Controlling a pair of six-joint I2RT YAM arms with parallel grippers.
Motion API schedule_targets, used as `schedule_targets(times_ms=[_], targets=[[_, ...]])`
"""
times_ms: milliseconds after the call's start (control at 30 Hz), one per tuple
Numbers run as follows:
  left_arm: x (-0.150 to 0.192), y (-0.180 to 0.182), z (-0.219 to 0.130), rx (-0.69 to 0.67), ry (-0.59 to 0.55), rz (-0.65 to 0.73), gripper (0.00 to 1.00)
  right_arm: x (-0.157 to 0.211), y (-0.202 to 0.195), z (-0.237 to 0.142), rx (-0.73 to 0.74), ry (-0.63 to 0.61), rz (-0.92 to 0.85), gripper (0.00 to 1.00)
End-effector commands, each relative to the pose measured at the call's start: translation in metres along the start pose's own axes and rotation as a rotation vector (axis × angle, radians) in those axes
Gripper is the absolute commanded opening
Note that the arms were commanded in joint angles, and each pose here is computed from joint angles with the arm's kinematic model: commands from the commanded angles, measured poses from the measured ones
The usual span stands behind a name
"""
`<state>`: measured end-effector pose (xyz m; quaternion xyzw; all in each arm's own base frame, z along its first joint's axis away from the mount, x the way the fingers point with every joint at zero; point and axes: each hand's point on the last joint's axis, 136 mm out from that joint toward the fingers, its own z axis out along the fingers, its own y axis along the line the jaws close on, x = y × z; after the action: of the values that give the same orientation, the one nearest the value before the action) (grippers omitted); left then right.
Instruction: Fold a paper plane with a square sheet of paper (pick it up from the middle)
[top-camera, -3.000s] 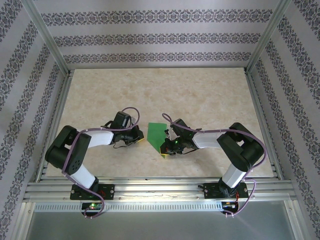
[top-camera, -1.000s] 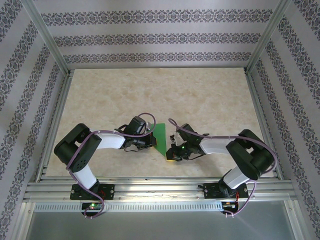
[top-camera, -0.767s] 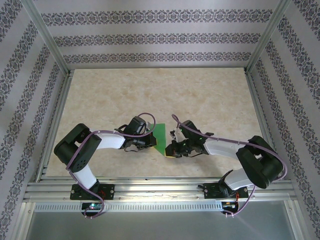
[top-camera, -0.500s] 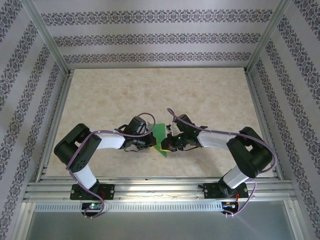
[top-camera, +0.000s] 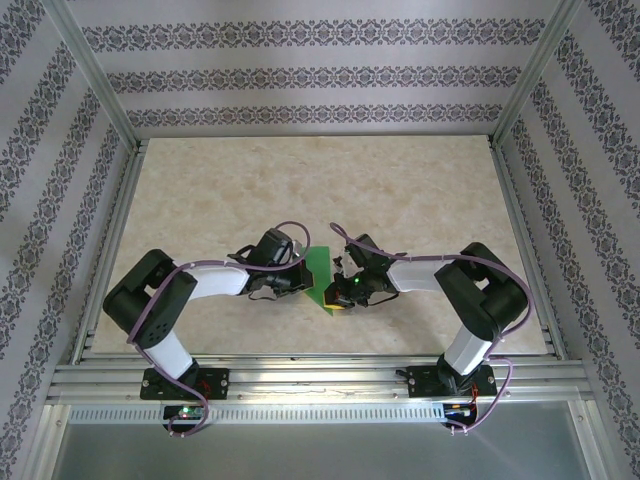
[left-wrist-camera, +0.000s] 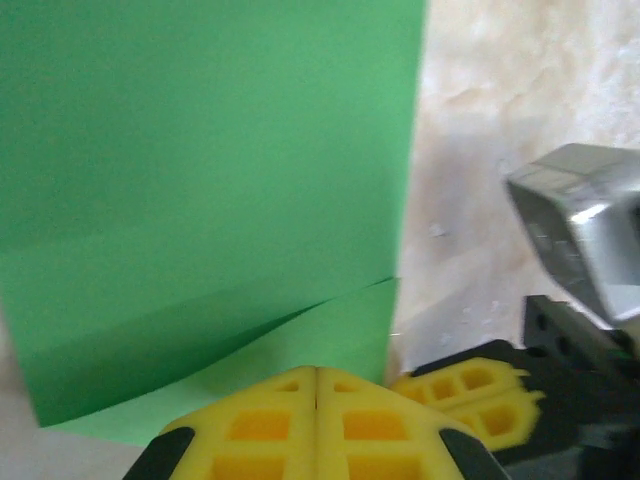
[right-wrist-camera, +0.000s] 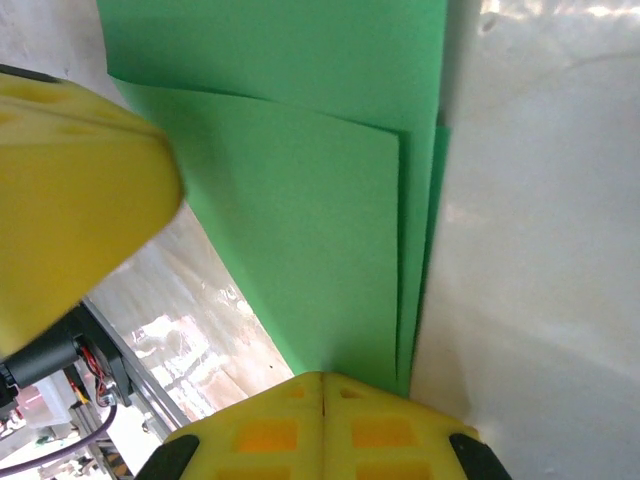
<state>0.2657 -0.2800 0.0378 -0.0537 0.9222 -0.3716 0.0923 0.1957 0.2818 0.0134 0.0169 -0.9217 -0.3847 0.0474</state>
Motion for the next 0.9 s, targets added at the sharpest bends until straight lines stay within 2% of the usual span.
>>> schedule_targets(times_ms=[0,200,400,867], targets=[[-0.003,-0.018,-0.01,0.027,-0.005,0.027,0.06,0.014,-0.037,0.005,0.111,0.024,0.057,0.03],[0.011,-0.013,0.004,0.02,0.019,0.012,0.05,0.012,-0.036,0.003,0.12,0.015,0.06,0.02],[0.002,0.009,0.013,-0.009,-0.026,0.003,0.05,0.015,-0.042,0.004,0.135,0.024,0.061,0.02],[-0.016,0.054,-0.006,-0.023,-0.095,0.003,0.1,0.022,-0.055,0.004,0.171,0.034,0.068,0.0]])
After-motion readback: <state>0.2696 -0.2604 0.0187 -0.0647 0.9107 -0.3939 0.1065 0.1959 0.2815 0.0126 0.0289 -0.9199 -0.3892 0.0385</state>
